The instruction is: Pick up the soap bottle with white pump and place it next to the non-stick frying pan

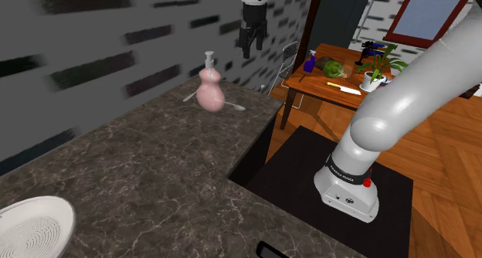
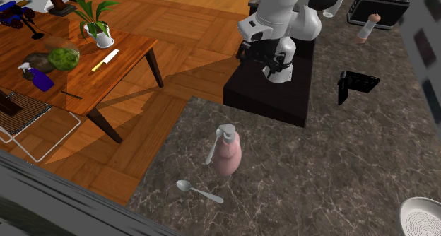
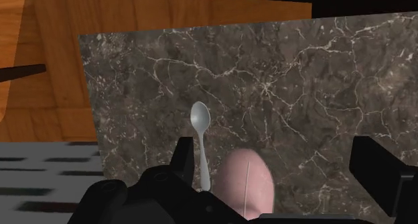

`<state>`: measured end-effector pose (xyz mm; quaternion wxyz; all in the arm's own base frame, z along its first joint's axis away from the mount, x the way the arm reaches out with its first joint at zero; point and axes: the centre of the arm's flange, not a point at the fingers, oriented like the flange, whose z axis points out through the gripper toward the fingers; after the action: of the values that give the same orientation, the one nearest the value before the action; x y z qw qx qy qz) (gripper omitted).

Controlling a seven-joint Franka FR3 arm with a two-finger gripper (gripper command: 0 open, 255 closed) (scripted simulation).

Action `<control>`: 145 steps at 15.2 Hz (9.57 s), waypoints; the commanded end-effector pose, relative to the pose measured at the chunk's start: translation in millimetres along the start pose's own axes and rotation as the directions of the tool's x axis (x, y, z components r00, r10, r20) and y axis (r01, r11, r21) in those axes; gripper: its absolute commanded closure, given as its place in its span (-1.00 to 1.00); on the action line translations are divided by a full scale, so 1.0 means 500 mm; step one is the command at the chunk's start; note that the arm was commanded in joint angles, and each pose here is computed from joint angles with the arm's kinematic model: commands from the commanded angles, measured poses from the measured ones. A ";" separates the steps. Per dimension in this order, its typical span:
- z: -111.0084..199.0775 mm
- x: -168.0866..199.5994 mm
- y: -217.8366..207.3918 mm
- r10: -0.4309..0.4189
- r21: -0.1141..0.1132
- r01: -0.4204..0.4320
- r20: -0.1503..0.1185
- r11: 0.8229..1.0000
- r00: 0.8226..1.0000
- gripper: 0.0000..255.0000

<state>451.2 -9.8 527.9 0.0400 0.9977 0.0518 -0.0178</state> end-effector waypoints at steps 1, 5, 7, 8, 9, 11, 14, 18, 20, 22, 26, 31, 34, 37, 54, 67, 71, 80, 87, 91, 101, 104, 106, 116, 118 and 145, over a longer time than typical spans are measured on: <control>0.010 0.052 -0.003 0.004 0.001 -0.004 -0.006 1.000 1.000 -1.00; 0.027 0.153 0.006 0.013 0.003 -0.013 -0.016 1.000 1.000 -1.00; 0.036 0.203 0.010 0.017 0.004 -0.017 -0.021 1.000 1.000 -1.00; 0.040 0.228 0.013 0.019 0.004 -0.019 -0.024 1.000 1.000 -1.00; 0.044 0.254 0.015 0.021 0.005 -0.021 -0.026 1.000 0.999 -1.00; 0.051 0.304 0.020 0.025 0.006 -0.025 -0.031 1.000 0.999 -1.00; 0.062 0.380 0.028 0.032 0.007 -0.032 -0.039 0.999 0.999 -1.00; 0.089 0.423 0.033 0.035 0.008 -0.035 -0.043 0.999 0.998 -1.00; 0.111 0.424 0.033 0.035 0.008 -0.035 -0.043 0.999 0.998 -1.00; 0.132 0.424 0.033 0.035 0.008 -0.035 -0.043 0.999 0.998 -1.00; 0.148 0.425 0.032 0.035 0.008 -0.035 -0.043 0.999 0.998 -1.00; 0.148 0.425 0.032 0.035 0.008 -0.035 -0.043 0.999 0.998 -1.00; 0.148 0.425 0.033 0.035 0.008 -0.035 -0.043 0.999 0.998 1.00; 0.148 0.425 0.033 0.035 0.008 -0.035 -0.043 0.999 0.998 1.00; 0.012 0.420 0.043 0.035 0.008 -0.035 -0.043 0.999 0.998 1.00; -0.084 0.394 -0.053 0.035 0.008 -0.035 -0.043 0.999 0.998 1.00; -0.092 0.371 -0.156 0.035 0.008 -0.035 -0.043 0.999 0.998 1.00; -0.108 0.320 -0.387 0.035 0.008 -0.035 -0.043 0.999 0.998 1.00; -0.121 0.280 -0.567 0.035 0.008 -0.035 -0.043 0.999 0.998 1.00; -0.129 0.257 -0.670 0.035 0.008 -0.035 -0.043 0.999 0.998 1.00; -0.147 0.201 -0.921 0.035 0.008 -0.035 -0.043 0.999 0.998 1.00; -0.115 0.203 -0.924 0.035 0.008 -0.035 -0.043 0.999 0.998 1.00; -0.094 0.204 -0.925 0.035 0.008 -0.035 -0.043 0.999 0.998 1.00; 0.011 0.208 -0.934 0.035 0.008 -0.035 -0.043 0.999 0.998 1.00; 0.032 0.209 -0.935 0.035 0.008 -0.035 -0.043 0.999 0.998 1.00; -0.043 0.205 -0.937 0.035 0.008 -0.035 -0.043 0.999 0.998 -1.00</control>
<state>504.8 466.8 508.7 0.0355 0.9987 0.0349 0.0044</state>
